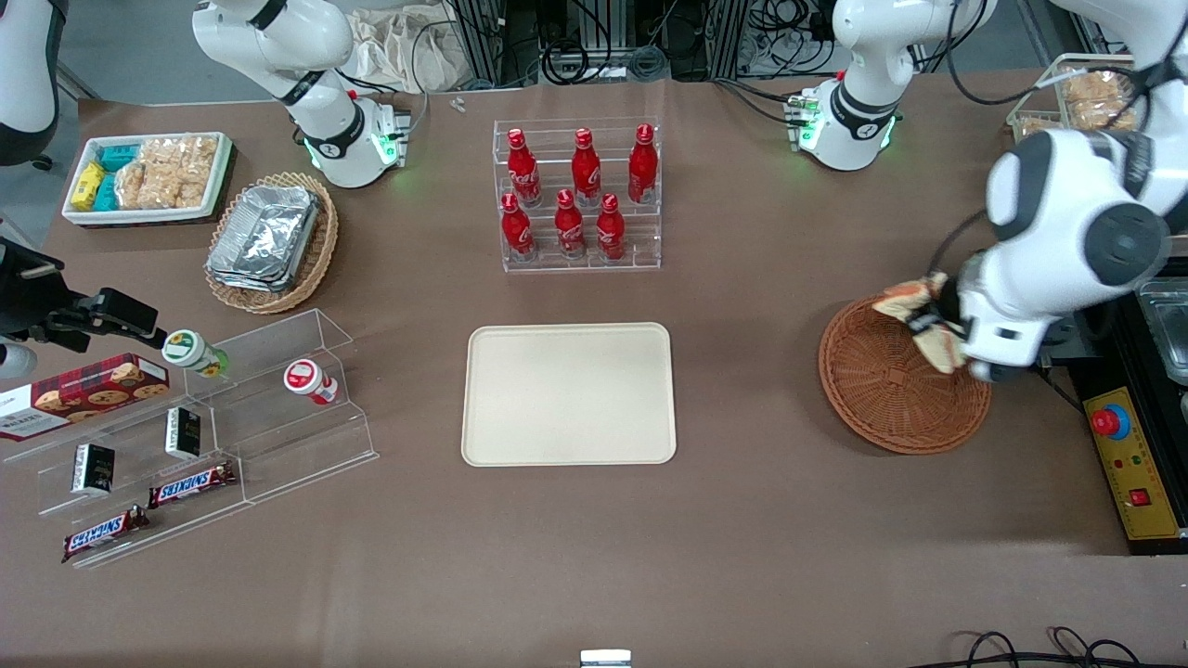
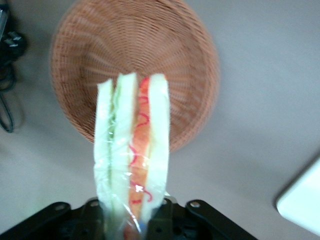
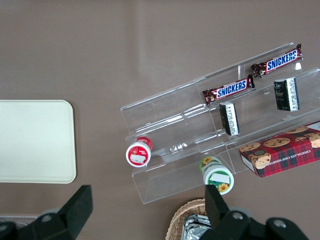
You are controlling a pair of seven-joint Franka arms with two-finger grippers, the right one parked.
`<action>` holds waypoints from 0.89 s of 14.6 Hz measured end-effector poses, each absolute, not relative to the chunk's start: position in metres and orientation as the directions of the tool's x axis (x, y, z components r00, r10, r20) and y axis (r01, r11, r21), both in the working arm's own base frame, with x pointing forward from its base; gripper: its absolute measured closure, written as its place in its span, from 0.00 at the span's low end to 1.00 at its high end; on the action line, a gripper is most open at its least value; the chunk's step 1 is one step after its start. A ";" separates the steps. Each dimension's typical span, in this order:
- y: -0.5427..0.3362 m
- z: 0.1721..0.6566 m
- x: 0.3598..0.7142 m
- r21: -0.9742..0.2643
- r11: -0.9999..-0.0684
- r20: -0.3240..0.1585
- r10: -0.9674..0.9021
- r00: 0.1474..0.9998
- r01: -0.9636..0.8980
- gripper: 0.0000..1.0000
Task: Place sandwich from basket to tray
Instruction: 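Carry the sandwich with the left gripper over to the cream tray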
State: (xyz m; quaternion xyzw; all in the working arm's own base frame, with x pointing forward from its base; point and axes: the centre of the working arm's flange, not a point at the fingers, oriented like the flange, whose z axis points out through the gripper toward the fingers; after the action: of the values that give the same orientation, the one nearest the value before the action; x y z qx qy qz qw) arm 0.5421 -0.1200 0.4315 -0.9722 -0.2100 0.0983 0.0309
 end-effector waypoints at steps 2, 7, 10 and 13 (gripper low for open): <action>-0.193 0.427 0.528 -0.066 -0.955 -0.180 0.297 0.938 0.290 0.79; -0.333 0.391 0.508 0.085 -0.993 -0.113 0.075 0.991 0.085 0.79; -0.387 0.343 0.513 0.042 -0.999 -0.093 0.027 0.995 0.031 0.79; -0.414 0.283 0.540 0.034 -0.999 -0.113 0.006 0.994 0.010 0.79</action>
State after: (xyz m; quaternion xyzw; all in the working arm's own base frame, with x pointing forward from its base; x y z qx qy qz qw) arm 0.5398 -0.4144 0.2834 -0.9982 -0.0041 0.0566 -0.0175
